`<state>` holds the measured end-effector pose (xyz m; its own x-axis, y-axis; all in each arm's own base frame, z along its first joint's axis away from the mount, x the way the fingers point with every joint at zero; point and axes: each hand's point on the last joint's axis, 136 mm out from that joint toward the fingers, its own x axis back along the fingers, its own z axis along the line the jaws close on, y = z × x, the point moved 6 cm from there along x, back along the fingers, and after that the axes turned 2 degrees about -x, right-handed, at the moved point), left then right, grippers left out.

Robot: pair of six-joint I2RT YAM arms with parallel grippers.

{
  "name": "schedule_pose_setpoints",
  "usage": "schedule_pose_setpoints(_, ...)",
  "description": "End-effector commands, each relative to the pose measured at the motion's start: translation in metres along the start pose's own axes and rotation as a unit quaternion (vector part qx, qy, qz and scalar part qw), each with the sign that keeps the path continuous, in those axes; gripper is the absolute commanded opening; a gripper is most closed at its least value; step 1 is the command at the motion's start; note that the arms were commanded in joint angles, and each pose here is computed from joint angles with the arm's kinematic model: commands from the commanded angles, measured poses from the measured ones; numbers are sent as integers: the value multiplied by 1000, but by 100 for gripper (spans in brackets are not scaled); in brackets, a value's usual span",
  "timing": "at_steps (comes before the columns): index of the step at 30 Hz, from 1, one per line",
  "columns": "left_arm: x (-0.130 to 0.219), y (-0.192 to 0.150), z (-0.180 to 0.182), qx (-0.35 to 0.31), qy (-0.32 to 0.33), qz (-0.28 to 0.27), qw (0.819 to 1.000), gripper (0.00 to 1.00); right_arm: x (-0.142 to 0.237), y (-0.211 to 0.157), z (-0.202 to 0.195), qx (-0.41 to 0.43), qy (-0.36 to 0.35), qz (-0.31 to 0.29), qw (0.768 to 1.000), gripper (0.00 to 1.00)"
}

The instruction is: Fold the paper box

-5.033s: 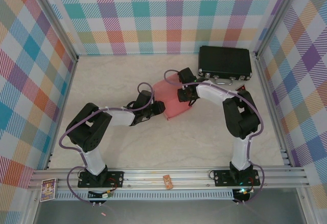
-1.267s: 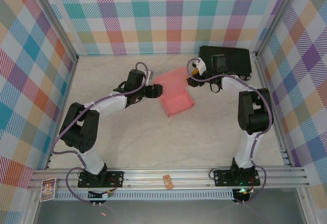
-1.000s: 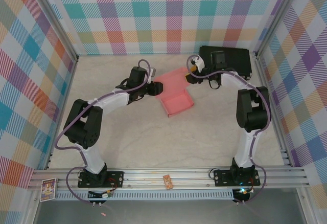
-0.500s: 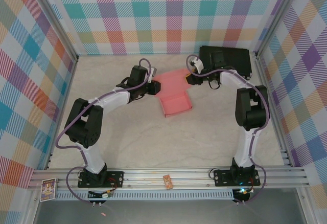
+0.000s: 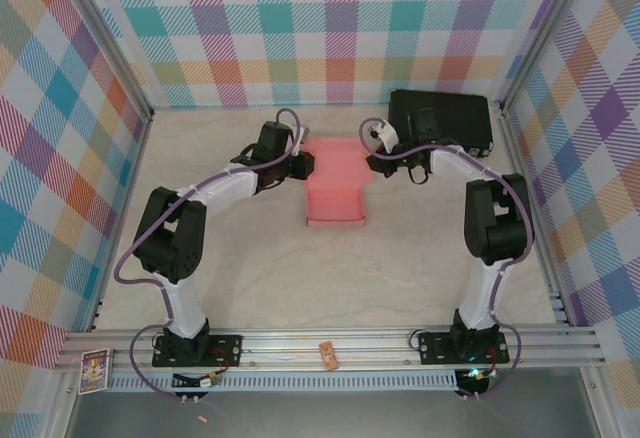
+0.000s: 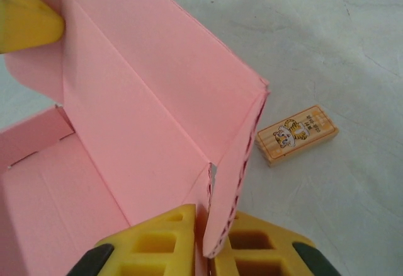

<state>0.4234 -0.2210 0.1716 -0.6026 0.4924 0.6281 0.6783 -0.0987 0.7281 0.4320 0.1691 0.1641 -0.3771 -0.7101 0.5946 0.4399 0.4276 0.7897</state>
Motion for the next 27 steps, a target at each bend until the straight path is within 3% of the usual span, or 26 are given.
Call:
schedule_pose_setpoints(1,2,10,-2,-12,2,-11,1000,17,7,14,9,8,-28,-17,999,12)
schedule_pose_setpoints(14,1,18,7,-16,36,-76,996,16,11,33,24,42,-165,-45,984,3)
schedule_pose_setpoints(27,-1,17,15,29,46,-143,988,19,-4,41,40,0,-282,-77,956,5)
